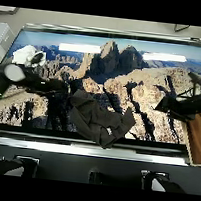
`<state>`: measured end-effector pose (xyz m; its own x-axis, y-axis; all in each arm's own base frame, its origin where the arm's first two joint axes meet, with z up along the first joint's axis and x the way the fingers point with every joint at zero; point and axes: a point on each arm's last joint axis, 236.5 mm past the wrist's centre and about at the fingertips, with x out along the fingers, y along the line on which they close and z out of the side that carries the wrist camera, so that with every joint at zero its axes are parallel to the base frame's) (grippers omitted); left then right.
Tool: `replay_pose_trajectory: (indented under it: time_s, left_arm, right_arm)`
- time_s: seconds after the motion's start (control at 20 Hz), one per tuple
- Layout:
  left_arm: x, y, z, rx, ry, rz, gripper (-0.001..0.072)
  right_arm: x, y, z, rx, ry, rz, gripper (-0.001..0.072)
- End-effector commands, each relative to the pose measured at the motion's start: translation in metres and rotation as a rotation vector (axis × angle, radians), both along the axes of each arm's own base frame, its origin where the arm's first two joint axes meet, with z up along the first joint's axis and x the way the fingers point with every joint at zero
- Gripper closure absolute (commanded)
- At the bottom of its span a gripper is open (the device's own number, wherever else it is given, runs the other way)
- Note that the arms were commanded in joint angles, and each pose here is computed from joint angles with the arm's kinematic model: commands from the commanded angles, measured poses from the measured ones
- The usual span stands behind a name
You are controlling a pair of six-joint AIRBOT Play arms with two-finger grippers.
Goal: Fold the clothes and pants, and hang the long-sleeved shirts on hangers.
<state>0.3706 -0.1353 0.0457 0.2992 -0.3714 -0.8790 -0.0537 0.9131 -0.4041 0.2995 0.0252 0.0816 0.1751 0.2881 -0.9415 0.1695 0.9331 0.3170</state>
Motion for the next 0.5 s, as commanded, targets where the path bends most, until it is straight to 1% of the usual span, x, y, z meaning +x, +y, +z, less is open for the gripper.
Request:
replay_pose_trajectory:
  time_s: [0.0, 0.1, 0.25, 0.3, 0.35, 0.45]
  left_arm:
    - [-0.045, 0.052, -0.019, -0.129, 0.212, -0.021, -0.0005]
    - [-0.071, 0.041, -0.045, -0.208, 0.290, -0.016, -0.0004]
    - [-0.078, -0.015, -0.072, -0.404, 0.285, 0.041, -0.0004]
    - [-0.079, -0.032, -0.078, -0.447, 0.274, 0.064, -0.0004]
    - [-0.084, -0.047, -0.087, -0.465, 0.280, 0.077, -0.0004]
    - [-0.106, -0.065, -0.108, -0.424, 0.301, 0.028, -0.0003]
  right_arm:
    - [-0.001, 0.001, -0.052, 0.019, 0.053, -0.053, 0.0004]
    - [-0.006, 0.006, -0.083, 0.047, 0.110, -0.069, 0.0003]
    - [-0.016, 0.019, -0.117, 0.107, 0.211, -0.042, 0.0003]
    - [-0.017, 0.022, -0.123, 0.125, 0.234, -0.036, 0.0003]
    - [-0.017, 0.023, -0.129, 0.133, 0.256, -0.037, 0.0003]
    - [-0.017, 0.023, -0.138, 0.135, 0.266, -0.017, 0.0004]
